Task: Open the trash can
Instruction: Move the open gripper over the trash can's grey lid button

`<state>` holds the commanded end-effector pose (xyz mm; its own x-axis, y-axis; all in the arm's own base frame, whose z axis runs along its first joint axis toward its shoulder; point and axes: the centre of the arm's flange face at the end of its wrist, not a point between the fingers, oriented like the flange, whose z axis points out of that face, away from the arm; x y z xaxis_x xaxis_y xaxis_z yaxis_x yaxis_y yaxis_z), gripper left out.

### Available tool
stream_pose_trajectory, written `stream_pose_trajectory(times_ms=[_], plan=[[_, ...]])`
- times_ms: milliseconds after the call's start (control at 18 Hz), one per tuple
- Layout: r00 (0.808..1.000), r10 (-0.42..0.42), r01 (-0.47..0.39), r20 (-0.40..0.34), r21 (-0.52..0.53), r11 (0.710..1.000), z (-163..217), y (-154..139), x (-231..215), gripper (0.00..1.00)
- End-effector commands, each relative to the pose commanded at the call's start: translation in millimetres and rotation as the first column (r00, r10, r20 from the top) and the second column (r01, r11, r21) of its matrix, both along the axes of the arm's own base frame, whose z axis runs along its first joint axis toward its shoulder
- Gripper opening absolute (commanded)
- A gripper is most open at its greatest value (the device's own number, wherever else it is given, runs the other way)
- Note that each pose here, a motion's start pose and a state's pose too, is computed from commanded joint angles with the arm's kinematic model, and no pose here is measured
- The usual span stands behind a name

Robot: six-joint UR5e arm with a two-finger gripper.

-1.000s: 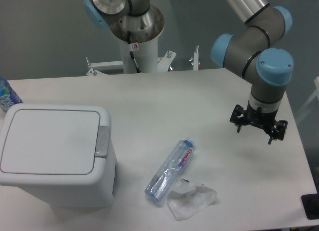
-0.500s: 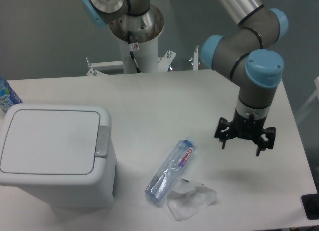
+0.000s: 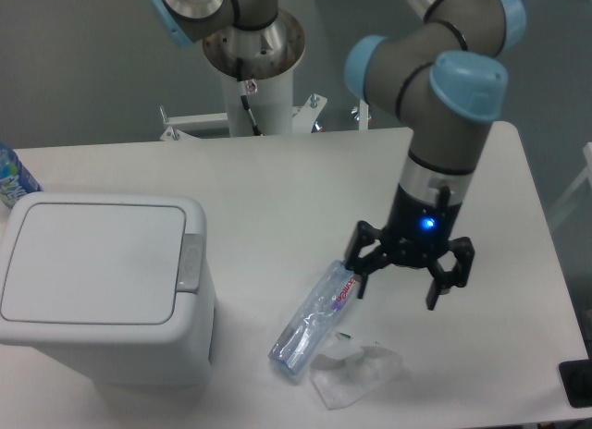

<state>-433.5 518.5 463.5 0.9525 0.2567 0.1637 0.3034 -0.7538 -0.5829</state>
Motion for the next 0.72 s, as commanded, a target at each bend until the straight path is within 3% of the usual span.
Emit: stream_pose_trajectory(times_ms=[333,722], plan=[[0.998,-0.062,0.061,0.028,0.059,0.996,30.2,36.6,64.1,1.00],[0.996,-0.061,0.057,0.062,0.062,0.996,35.7,29.9,97.8,1.00]])
